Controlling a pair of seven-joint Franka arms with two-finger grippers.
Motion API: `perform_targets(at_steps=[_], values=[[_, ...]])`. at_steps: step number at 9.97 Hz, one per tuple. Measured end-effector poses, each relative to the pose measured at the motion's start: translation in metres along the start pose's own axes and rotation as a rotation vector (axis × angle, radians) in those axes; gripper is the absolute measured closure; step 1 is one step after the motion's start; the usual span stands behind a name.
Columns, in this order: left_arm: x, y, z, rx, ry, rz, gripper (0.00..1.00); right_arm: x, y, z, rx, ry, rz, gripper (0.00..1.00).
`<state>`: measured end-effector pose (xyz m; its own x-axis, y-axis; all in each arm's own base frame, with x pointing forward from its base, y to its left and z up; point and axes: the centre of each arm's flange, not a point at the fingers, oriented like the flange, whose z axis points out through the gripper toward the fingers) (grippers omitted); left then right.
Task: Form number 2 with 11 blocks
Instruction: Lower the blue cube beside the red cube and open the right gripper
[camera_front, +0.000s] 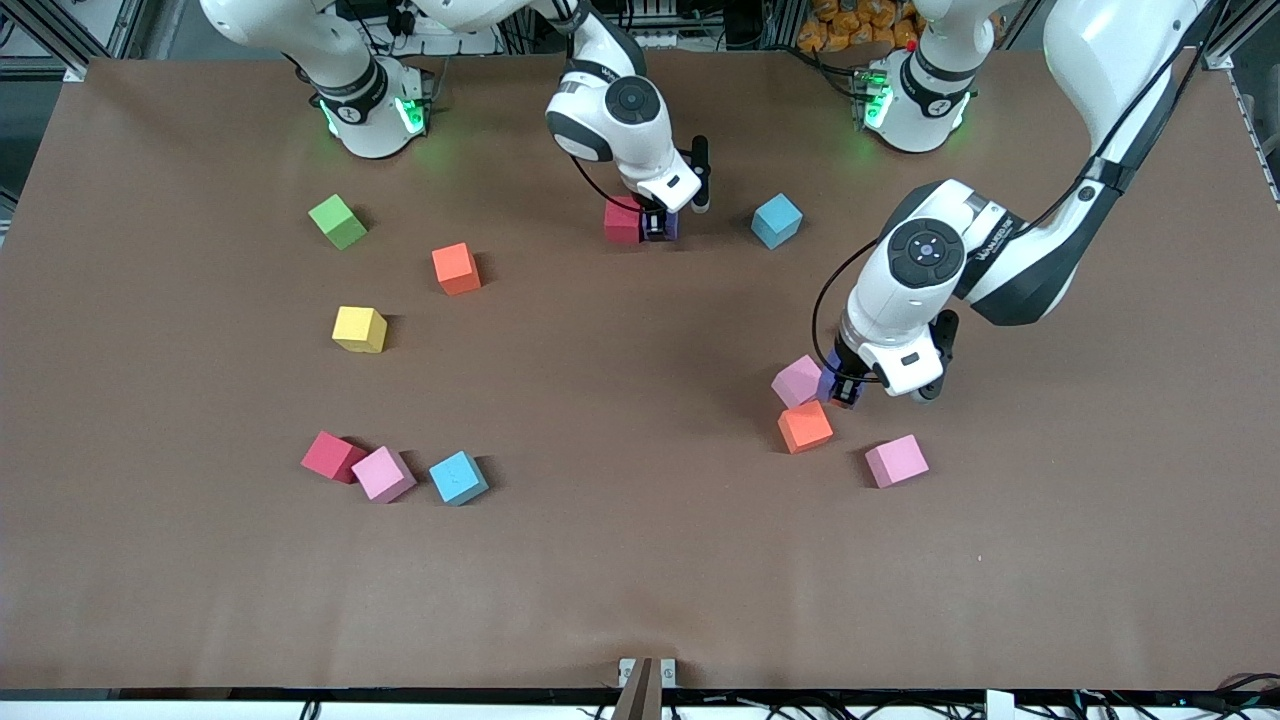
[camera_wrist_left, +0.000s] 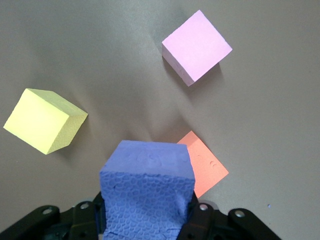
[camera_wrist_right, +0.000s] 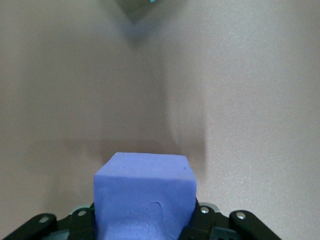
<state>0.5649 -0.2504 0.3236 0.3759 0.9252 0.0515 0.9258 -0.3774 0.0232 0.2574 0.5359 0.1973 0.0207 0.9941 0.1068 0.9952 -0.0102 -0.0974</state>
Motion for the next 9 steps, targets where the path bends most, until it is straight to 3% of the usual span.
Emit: perform_targets(at_steps=[9], values=[[-0.0018, -0.0003, 0.0032, 0.006, -0.005, 0.003, 0.44, -0.0054, 0.0054, 0.0073, -0.01, -0.002, -0.001, 0.41]])
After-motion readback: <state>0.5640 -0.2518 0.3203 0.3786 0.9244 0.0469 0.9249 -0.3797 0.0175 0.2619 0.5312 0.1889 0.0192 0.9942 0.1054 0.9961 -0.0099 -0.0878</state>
